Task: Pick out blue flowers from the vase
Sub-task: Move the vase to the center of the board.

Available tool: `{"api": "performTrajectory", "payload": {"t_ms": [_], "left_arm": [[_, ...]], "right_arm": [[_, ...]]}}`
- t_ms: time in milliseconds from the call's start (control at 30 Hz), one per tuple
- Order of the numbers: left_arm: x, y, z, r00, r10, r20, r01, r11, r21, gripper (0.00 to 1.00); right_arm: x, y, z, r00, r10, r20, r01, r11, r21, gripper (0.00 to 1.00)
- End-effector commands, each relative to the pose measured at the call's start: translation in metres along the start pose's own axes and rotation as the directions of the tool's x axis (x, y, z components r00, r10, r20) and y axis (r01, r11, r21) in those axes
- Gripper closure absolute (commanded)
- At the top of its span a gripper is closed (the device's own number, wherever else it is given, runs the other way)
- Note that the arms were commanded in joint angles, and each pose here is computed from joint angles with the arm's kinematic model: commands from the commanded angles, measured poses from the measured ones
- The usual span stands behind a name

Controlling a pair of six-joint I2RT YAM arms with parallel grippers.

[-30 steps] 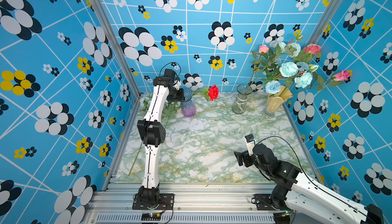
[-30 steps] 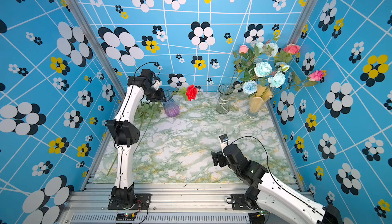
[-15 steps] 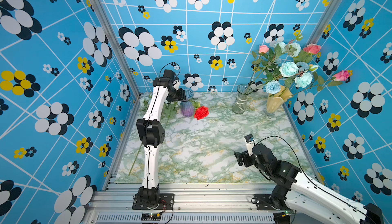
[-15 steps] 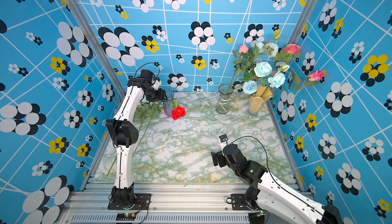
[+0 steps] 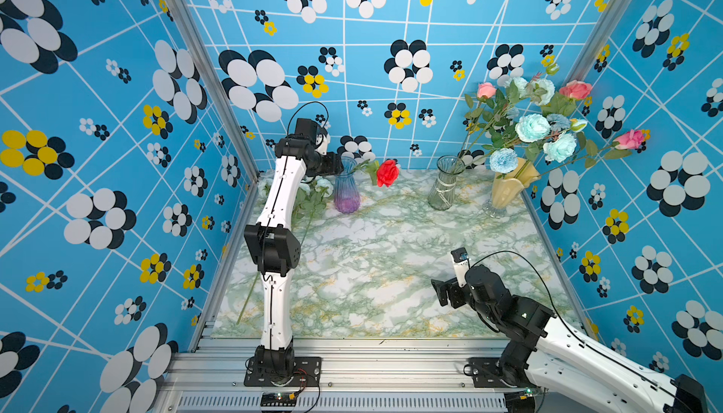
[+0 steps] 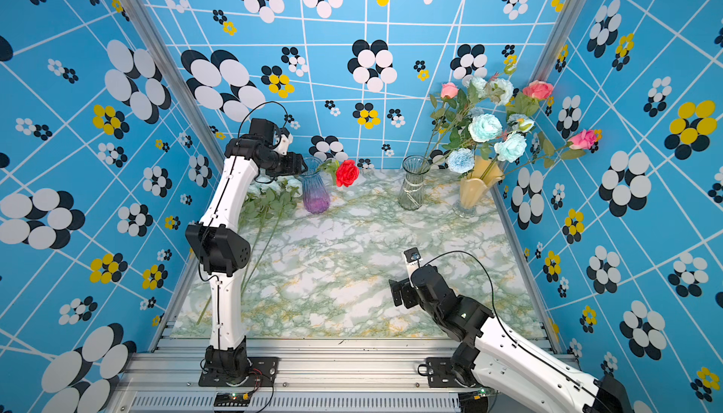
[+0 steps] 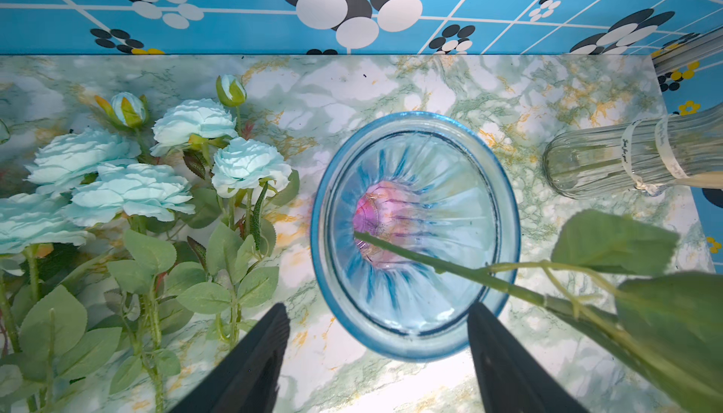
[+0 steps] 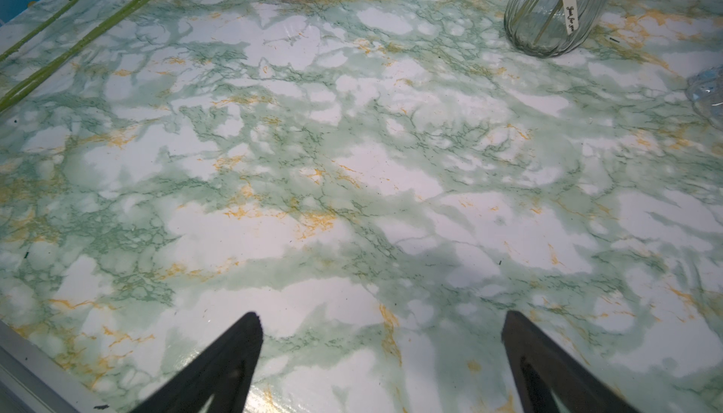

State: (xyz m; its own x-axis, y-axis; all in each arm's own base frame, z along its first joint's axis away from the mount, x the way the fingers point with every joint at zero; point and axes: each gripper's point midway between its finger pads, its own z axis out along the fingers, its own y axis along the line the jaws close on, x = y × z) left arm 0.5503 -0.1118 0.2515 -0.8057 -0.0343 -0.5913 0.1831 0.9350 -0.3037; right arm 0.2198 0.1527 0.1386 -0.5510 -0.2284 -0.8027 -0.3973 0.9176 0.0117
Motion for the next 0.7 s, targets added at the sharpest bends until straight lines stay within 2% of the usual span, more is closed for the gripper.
{"api": "performTrajectory", "payload": {"t_ms": [0,133,200,300,333,433,533,667], "left_arm": [[-0.017,-0.013,-0.038,0.996,0.001,0.09,-0.001,1.0,0.007,0.24],[-0.031,-0.025,-0.085,0.973,0.019,0.232,-0.015,1.0,-0.018,0.23],[-0.025,-0.03,-0.109,0.954,0.039,0.299,-0.025,0.998,-0.051,0.23],[-0.007,-0.042,-0.154,0.898,0.088,0.43,-0.048,0.994,-0.103,0.23],[0.003,-0.045,-0.166,0.88,0.102,0.464,-0.052,0.991,-0.12,0.18],[0.038,-0.063,-0.199,0.817,0.141,0.56,-0.079,0.988,-0.132,0.19],[0.081,-0.086,-0.207,0.781,0.181,0.598,-0.141,0.984,-0.113,0.2],[0.129,-0.111,-0.19,0.756,0.199,0.624,-0.217,0.975,-0.048,0.21]], "right_arm": [[-0.01,-0.002,-0.002,1.0,0.015,0.026,-0.015,1.0,0.01,0.01],[-0.011,-0.005,-0.005,0.999,0.021,0.041,-0.022,0.999,0.023,0.02],[-0.012,-0.009,-0.008,0.998,0.027,0.064,-0.03,0.999,0.036,0.02],[-0.015,-0.016,-0.014,0.994,0.043,0.105,-0.049,0.997,0.058,0.03],[-0.015,-0.019,-0.016,0.992,0.046,0.118,-0.054,0.996,0.065,0.03],[-0.017,-0.024,-0.019,0.988,0.057,0.144,-0.069,0.994,0.084,0.03],[-0.015,-0.026,-0.016,0.988,0.057,0.141,-0.072,0.992,0.1,0.04],[-0.016,-0.028,-0.011,0.991,0.056,0.121,-0.071,0.99,0.119,0.04]]}}
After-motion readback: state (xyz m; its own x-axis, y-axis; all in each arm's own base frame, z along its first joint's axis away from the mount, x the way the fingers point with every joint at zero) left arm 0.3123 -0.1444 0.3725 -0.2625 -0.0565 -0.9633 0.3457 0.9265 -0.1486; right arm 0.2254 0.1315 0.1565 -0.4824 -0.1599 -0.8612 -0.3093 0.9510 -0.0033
